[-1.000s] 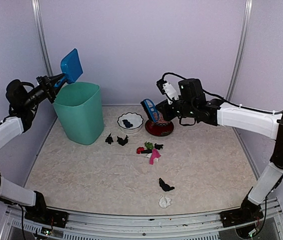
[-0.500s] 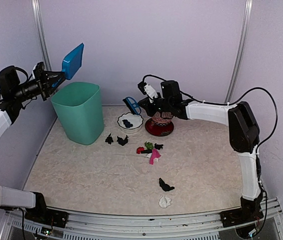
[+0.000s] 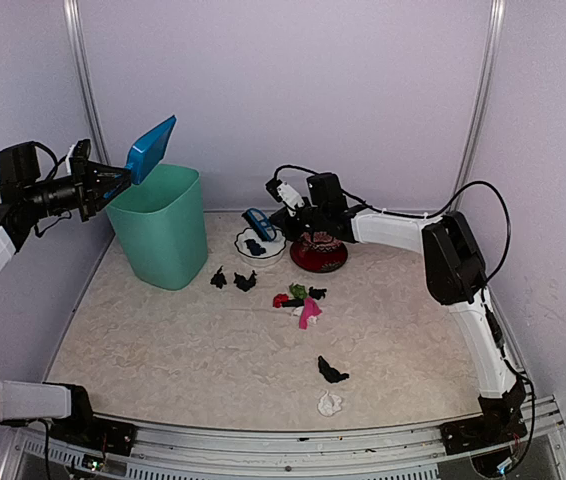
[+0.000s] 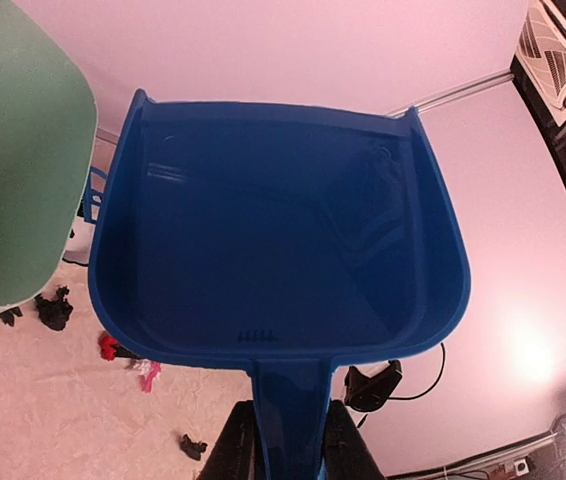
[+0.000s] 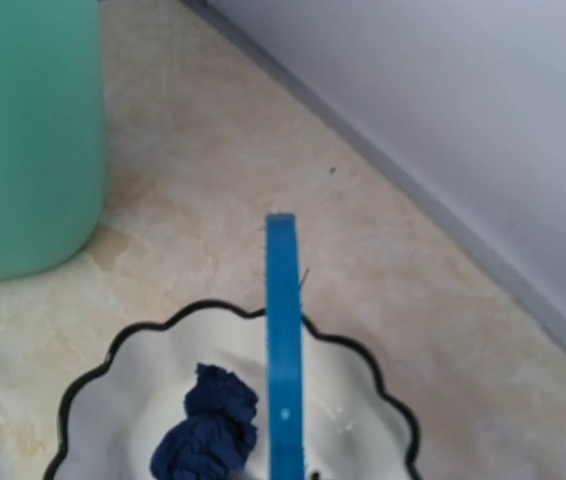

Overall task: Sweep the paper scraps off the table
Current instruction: Dump the paper scraps in the dustpan into the trash bin, then sweep the paper scraps at the center of the board.

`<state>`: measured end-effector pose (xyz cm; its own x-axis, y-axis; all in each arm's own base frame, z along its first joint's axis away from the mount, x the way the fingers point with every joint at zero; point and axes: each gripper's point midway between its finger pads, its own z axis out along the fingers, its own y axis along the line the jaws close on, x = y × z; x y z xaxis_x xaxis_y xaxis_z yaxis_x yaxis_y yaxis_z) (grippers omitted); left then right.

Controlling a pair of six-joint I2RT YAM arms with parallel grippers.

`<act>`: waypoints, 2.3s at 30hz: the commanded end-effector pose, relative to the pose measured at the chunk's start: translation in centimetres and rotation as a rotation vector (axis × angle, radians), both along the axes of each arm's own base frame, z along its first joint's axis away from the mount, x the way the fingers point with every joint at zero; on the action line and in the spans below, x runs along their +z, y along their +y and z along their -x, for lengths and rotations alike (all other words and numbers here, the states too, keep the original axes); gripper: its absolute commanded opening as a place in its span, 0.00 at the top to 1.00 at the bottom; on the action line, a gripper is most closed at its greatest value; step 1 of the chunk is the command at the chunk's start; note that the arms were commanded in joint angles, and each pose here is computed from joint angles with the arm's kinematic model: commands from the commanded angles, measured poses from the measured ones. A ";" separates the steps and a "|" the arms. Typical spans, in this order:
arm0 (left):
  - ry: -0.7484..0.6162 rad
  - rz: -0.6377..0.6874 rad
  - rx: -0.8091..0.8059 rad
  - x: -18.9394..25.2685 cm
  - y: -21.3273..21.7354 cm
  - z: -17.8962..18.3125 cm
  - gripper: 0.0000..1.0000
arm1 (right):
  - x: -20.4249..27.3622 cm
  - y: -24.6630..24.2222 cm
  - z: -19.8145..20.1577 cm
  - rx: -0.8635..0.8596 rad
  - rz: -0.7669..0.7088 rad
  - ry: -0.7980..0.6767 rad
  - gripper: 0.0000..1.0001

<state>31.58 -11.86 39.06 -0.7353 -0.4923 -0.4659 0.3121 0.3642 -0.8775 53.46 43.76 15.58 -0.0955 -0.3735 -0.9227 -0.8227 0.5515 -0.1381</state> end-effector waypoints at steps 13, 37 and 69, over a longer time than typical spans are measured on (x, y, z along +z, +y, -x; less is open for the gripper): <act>-0.103 -0.047 -0.049 2.1 -0.6 1.7 1.00 | -0.9 1.5 3.5 0.155 -0.121 0.294 1.00; -0.153 -0.083 -0.079 2.7 -0.9 3.4 1.00 | 7.3 -1.2 10.4 0.304 -0.257 0.375 1.00; -0.162 -0.420 -0.103 -1.8 -4.5 7.1 1.00 | -3.1 9.6 10.0 -0.539 -0.725 0.971 1.00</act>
<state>24.92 -16.50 37.03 -0.6947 -0.1852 -0.6950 0.4677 0.6178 -0.6321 42.61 52.30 12.56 -0.8288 0.3568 -0.4310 -0.1656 0.5792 0.7981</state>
